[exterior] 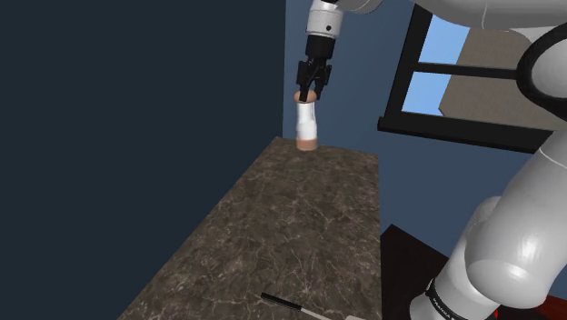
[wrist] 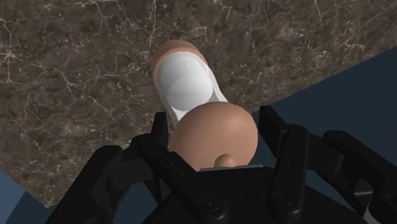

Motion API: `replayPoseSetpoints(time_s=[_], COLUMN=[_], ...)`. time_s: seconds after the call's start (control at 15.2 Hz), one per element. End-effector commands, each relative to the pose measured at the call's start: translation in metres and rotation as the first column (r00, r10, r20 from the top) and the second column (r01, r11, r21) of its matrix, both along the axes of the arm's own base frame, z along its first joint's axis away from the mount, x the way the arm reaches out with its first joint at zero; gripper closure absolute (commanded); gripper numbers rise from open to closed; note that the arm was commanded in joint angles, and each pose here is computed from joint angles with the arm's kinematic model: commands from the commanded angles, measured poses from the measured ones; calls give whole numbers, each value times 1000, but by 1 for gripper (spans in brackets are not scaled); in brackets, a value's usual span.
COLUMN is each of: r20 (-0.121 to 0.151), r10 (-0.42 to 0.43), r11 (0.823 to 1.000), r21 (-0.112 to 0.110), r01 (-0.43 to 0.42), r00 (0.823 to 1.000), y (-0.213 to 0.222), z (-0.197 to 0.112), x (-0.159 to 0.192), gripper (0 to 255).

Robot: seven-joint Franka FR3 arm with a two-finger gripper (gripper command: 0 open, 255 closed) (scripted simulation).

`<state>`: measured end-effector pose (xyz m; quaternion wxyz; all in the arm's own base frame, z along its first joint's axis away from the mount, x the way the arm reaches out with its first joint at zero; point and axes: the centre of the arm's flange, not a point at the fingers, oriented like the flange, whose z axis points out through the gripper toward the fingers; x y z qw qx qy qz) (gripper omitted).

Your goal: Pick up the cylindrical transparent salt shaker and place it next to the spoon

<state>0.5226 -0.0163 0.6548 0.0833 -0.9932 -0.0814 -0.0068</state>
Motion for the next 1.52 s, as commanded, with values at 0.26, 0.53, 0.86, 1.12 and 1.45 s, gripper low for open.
replayPoseSetpoints(time_s=[0.26,0.53,0.86,1.12,1.45], r20=[0,0,0,0,0], r10=[-2,-2,-2,-2,-2], r11=[1000,1000,1000,1000,1000], r21=[-1,-1,-1,-1,-1], r01=[2,2,2,2,2], r00=[1000,1000,1000,1000,1000], y=[73,122,183,231,292], z=[1,1,2,2,2], x=[-34,-55,-80,-100,-125], gripper=[255,255,255,255,255])
